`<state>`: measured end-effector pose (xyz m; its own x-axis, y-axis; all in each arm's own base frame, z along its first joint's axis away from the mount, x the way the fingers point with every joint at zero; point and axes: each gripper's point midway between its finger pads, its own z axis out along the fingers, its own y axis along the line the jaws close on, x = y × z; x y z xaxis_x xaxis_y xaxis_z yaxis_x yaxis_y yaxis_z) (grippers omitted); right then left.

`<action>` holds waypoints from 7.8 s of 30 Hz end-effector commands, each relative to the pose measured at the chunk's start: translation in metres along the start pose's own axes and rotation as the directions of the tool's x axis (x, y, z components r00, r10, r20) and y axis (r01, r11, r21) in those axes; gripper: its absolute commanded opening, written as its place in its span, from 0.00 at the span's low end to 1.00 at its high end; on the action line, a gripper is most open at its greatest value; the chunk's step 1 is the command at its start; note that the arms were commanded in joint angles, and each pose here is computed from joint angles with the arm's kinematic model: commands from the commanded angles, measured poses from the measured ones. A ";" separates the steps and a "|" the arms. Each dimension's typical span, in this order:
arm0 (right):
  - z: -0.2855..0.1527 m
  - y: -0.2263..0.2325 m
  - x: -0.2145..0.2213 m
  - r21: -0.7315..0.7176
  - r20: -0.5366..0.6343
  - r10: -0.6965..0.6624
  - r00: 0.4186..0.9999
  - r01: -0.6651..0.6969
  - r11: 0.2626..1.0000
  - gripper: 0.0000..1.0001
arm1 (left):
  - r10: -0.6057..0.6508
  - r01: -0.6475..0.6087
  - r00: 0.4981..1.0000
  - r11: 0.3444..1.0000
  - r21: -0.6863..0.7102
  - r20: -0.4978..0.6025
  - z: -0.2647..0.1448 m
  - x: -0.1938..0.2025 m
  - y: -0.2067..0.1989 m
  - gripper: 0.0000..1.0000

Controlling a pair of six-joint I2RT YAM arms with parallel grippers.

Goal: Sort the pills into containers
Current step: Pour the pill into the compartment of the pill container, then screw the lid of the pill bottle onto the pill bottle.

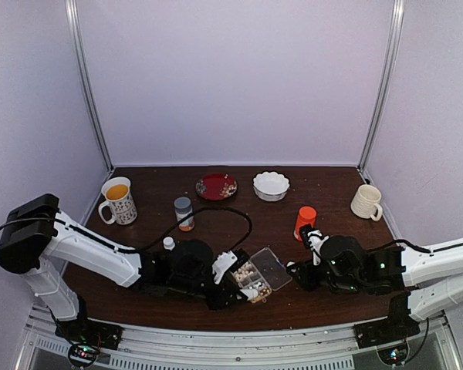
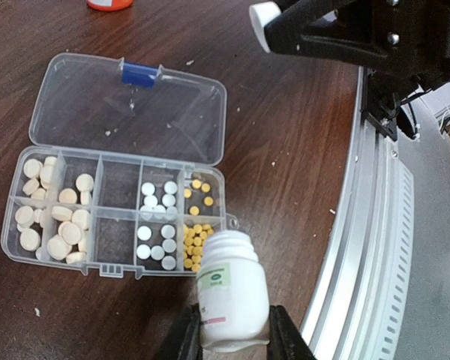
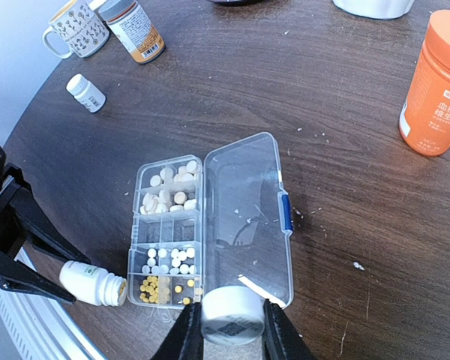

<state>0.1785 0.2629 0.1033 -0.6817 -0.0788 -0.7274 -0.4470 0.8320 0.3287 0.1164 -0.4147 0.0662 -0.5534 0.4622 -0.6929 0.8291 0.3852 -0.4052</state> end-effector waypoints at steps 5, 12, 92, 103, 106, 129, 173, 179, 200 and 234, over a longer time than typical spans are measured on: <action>-0.001 0.003 -0.009 0.004 0.013 -0.007 1.000 0.007 1.000 0.00 | 0.050 -0.061 0.988 0.996 0.071 0.147 -0.012 -0.032 -0.018 0.00; -0.008 0.018 -0.020 -0.076 0.050 -0.015 0.999 0.019 0.997 0.00 | 0.065 -0.096 0.961 0.990 0.103 0.269 -0.031 -0.050 -0.028 0.00; -0.156 0.189 -0.094 -0.544 0.549 -0.602 0.580 0.795 0.269 0.00 | -0.052 -0.242 0.907 0.747 0.619 0.417 -0.135 -0.169 -0.133 0.00; -0.148 0.180 -0.104 -0.259 0.648 -0.704 0.291 0.953 0.155 0.00 | -0.166 -0.157 0.903 0.731 0.665 0.396 -0.138 -0.185 -0.135 0.00; -0.146 0.178 -0.100 -0.181 0.673 -0.714 0.193 0.979 0.094 0.00 | -0.209 -0.132 0.899 0.709 0.693 0.384 -0.139 -0.189 -0.136 0.00; -0.149 0.204 -0.114 -0.572 0.476 -0.474 0.741 0.670 0.473 0.00 | 0.262 -0.471 0.817 0.817 0.333 0.513 -0.128 -0.209 -0.123 0.00; -0.162 0.112 -0.122 -0.595 0.089 -0.090 0.992 0.125 0.794 0.83 | 0.896 -0.773 0.393 0.445 -0.453 0.209 -0.135 -0.242 -0.065 0.00; -0.180 0.109 -0.124 -0.473 0.388 -0.448 0.806 0.591 0.654 0.71 | 0.724 -0.735 0.550 0.657 -0.170 0.417 -0.153 -0.231 -0.095 0.00; -0.180 0.171 -0.145 -0.107 0.739 -0.654 0.164 0.986 0.127 0.70 | 0.261 -0.325 0.946 0.783 0.531 0.195 -0.161 -0.178 -0.130 0.00; -0.152 0.185 -0.128 -0.173 0.693 -0.702 0.161 0.983 0.054 0.36 | 0.254 -0.282 0.959 0.780 0.559 0.129 -0.153 -0.169 -0.128 0.00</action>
<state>0.0977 0.3431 0.3365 0.5958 -0.2343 -0.7682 -0.8023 -0.1291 -0.5828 0.0914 -0.4178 0.3157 -0.3199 0.4584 -0.8292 0.8501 -0.2475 -0.4649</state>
